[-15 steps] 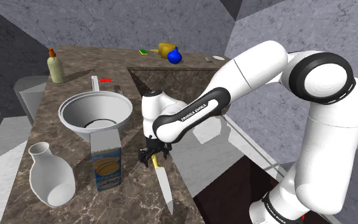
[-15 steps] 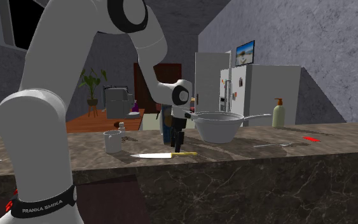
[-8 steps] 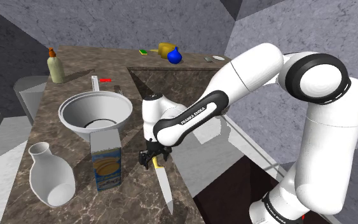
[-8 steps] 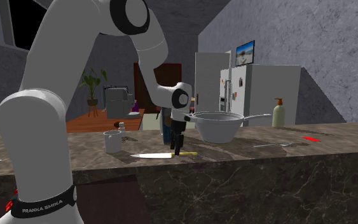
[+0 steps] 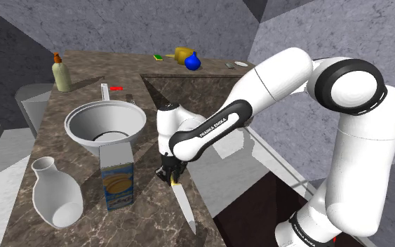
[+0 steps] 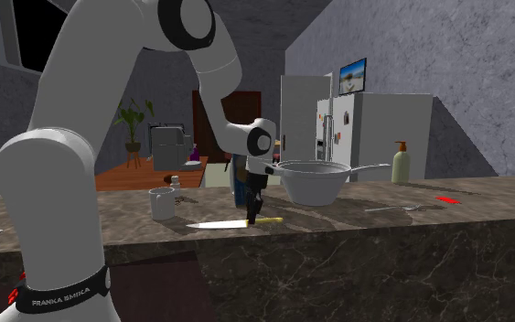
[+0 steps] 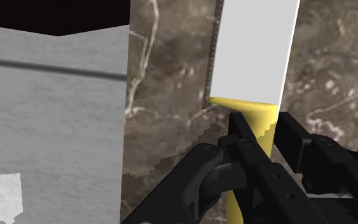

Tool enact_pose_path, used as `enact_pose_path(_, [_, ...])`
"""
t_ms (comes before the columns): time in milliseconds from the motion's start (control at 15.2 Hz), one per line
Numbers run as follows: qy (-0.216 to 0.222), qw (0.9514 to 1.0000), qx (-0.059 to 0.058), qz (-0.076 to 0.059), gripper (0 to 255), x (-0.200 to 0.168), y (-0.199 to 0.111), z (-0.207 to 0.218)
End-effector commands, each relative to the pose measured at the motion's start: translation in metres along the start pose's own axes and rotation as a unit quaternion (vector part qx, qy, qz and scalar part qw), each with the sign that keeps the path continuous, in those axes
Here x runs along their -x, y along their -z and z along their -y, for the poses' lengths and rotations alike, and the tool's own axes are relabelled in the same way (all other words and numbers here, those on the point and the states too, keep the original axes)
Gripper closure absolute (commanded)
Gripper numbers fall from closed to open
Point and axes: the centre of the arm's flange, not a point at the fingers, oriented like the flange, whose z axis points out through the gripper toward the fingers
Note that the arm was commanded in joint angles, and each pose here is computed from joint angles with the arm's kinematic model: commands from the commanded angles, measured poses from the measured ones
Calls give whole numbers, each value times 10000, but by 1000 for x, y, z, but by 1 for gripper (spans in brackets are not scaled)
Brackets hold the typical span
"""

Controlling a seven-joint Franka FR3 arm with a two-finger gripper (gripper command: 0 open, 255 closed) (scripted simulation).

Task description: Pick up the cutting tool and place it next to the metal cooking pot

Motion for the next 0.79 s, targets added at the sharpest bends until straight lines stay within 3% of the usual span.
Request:
enact_pose_path(0, [0,10000,2,4,255,0,0,0])
enact_pose_path(198, [0,10000,2,4,255,0,0,0])
enact_pose_path(726, [0,10000,2,4,255,7,41,-3])
